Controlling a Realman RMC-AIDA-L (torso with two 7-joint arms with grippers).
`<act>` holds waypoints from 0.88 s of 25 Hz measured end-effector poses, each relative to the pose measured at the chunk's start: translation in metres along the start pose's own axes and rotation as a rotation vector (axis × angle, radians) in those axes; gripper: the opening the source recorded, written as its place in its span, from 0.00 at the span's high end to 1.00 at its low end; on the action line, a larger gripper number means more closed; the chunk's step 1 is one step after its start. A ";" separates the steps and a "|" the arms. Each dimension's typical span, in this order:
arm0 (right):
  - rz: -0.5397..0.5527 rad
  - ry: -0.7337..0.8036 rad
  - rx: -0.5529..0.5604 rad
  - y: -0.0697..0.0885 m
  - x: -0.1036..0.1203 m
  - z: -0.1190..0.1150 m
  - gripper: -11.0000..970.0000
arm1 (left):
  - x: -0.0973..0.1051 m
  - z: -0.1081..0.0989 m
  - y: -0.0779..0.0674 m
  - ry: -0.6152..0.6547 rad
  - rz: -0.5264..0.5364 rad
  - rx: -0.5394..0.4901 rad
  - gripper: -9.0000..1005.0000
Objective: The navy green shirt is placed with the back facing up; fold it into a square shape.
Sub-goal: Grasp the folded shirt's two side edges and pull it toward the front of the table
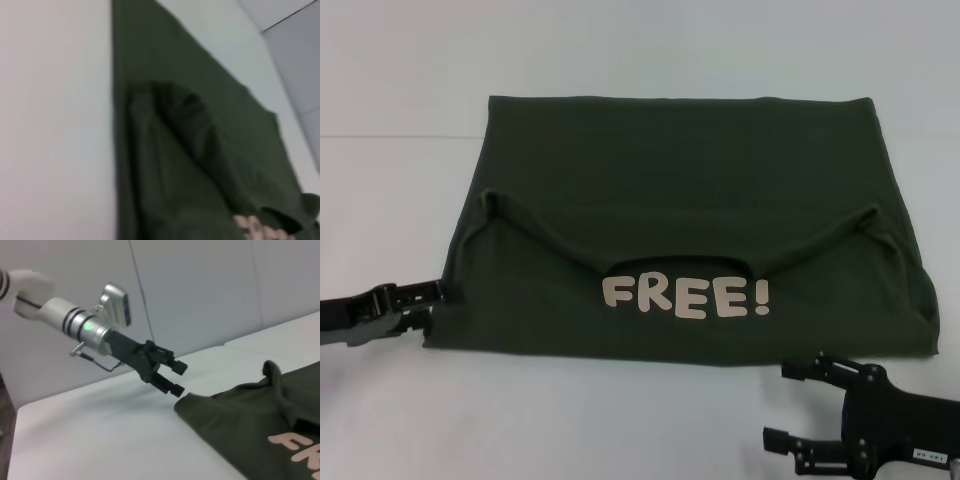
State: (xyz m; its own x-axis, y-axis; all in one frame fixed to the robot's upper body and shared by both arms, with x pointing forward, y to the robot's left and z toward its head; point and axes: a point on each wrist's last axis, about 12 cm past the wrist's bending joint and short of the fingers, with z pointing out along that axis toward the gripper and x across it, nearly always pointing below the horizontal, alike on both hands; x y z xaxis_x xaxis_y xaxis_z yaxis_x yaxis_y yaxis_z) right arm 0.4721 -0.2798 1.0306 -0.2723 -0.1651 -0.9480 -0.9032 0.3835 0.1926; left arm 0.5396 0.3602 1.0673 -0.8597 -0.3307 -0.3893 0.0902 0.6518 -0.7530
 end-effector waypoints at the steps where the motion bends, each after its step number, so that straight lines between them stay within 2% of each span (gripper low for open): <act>1: -0.007 0.006 -0.004 0.001 0.001 0.000 0.02 | 0.000 0.000 0.001 0.003 -0.002 -0.013 0.15; 6: -0.016 0.012 -0.010 0.003 0.003 0.001 0.02 | -0.001 0.003 0.006 0.002 0.011 -0.069 0.15; 22: -0.003 0.017 -0.005 0.002 0.005 0.003 0.02 | -0.002 0.019 -0.001 0.015 0.062 -0.072 0.15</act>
State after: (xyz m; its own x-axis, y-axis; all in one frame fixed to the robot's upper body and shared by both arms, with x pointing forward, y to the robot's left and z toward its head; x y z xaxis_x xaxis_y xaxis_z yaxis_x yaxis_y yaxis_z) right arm 0.4697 -0.2771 1.0258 -0.2749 -0.1821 -0.9441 -0.9057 0.3786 0.1907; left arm 0.5509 0.3472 1.0589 -0.8612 -0.2779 -0.4256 0.1078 0.7184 -0.6873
